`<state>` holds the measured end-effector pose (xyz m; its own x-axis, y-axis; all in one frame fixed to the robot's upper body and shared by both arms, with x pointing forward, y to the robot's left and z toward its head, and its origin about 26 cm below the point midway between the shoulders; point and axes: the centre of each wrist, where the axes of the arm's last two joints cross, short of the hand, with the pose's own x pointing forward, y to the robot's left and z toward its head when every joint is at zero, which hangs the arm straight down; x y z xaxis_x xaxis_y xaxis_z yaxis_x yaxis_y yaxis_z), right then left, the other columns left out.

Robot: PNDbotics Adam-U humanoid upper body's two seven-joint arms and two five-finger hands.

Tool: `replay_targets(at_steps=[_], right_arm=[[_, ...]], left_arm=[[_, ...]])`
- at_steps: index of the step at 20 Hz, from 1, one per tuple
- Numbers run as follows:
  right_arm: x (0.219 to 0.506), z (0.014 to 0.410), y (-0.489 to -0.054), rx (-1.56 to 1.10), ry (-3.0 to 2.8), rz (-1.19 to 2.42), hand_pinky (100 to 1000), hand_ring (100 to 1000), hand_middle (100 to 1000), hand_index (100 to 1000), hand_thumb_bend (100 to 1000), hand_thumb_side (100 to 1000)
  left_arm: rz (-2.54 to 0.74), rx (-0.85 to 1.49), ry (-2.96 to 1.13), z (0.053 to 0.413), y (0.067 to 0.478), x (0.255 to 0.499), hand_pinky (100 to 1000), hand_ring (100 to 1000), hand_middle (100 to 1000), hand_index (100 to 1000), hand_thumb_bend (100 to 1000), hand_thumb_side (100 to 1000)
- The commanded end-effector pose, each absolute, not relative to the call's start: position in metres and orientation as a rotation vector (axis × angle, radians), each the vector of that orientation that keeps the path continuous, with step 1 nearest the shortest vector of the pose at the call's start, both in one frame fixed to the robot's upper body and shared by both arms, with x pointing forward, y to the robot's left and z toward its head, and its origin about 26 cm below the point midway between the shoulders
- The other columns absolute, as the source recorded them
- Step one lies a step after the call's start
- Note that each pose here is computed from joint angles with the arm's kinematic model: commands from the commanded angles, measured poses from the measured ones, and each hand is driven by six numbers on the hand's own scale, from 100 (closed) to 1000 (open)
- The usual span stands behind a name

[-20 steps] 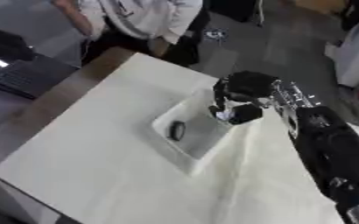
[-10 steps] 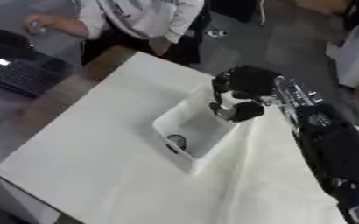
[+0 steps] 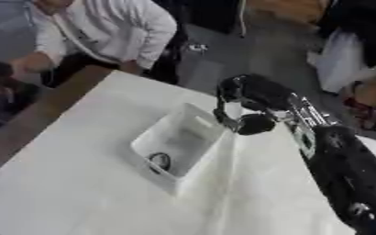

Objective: Pick up objects on the table and place them in the box.

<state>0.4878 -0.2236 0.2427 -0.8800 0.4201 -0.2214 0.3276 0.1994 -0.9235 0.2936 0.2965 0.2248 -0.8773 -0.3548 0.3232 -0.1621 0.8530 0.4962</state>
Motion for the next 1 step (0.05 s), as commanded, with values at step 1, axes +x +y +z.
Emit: replay_targets(at_steps=[1], right_arm=[[0.4711,0.2703,-0.2252,-0.69,-2.479,1.715,128,472,503,528,100,873]], left_arm=[[-0.65,0.398,-2.632,0.2293,0.2988,0.2908,826,627,728,732,188,817]])
